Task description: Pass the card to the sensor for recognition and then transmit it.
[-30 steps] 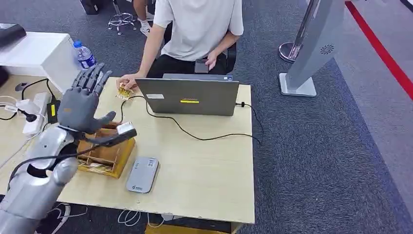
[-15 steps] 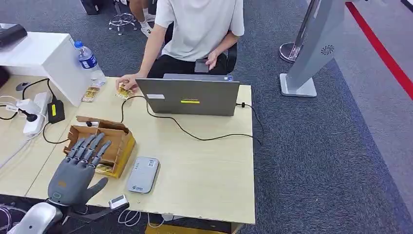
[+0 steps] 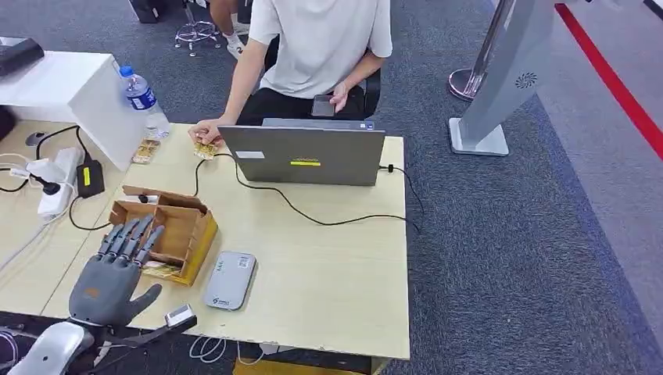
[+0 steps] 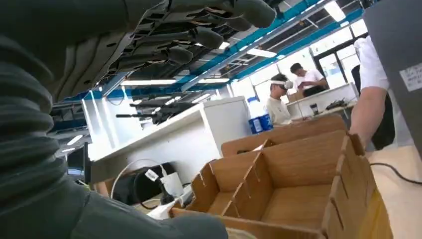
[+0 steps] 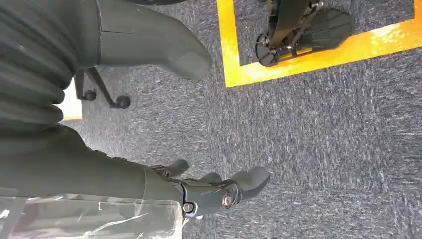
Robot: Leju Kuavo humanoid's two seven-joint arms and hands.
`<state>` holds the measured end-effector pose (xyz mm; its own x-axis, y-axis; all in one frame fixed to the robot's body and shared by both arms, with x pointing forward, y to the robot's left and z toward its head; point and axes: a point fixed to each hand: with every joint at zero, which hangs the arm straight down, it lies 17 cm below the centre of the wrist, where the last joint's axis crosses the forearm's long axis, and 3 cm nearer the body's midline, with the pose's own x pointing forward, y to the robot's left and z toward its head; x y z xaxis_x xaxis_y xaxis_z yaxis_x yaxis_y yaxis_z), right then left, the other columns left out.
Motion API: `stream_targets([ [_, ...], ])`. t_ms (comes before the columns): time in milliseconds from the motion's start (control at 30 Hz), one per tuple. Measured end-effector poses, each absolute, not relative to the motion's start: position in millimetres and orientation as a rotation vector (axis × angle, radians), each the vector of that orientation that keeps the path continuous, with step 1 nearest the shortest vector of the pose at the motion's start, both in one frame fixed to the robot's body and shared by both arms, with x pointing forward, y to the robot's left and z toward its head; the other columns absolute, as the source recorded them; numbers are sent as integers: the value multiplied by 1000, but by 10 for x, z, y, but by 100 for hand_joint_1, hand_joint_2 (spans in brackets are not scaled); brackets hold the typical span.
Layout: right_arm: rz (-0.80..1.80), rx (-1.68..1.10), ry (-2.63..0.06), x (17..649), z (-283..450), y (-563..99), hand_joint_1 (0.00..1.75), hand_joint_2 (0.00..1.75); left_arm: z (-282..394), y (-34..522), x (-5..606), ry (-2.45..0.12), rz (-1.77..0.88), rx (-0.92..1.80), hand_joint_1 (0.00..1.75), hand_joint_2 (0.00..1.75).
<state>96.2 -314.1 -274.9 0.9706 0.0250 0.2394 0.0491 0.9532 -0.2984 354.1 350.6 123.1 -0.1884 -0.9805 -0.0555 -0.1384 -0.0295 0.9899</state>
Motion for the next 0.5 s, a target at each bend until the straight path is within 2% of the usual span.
stream_targets([
  [500,11,-302,-246,990,-2747,-3126,0,175,911,3621,3660,-1327,-1350,1196,0,175],
])
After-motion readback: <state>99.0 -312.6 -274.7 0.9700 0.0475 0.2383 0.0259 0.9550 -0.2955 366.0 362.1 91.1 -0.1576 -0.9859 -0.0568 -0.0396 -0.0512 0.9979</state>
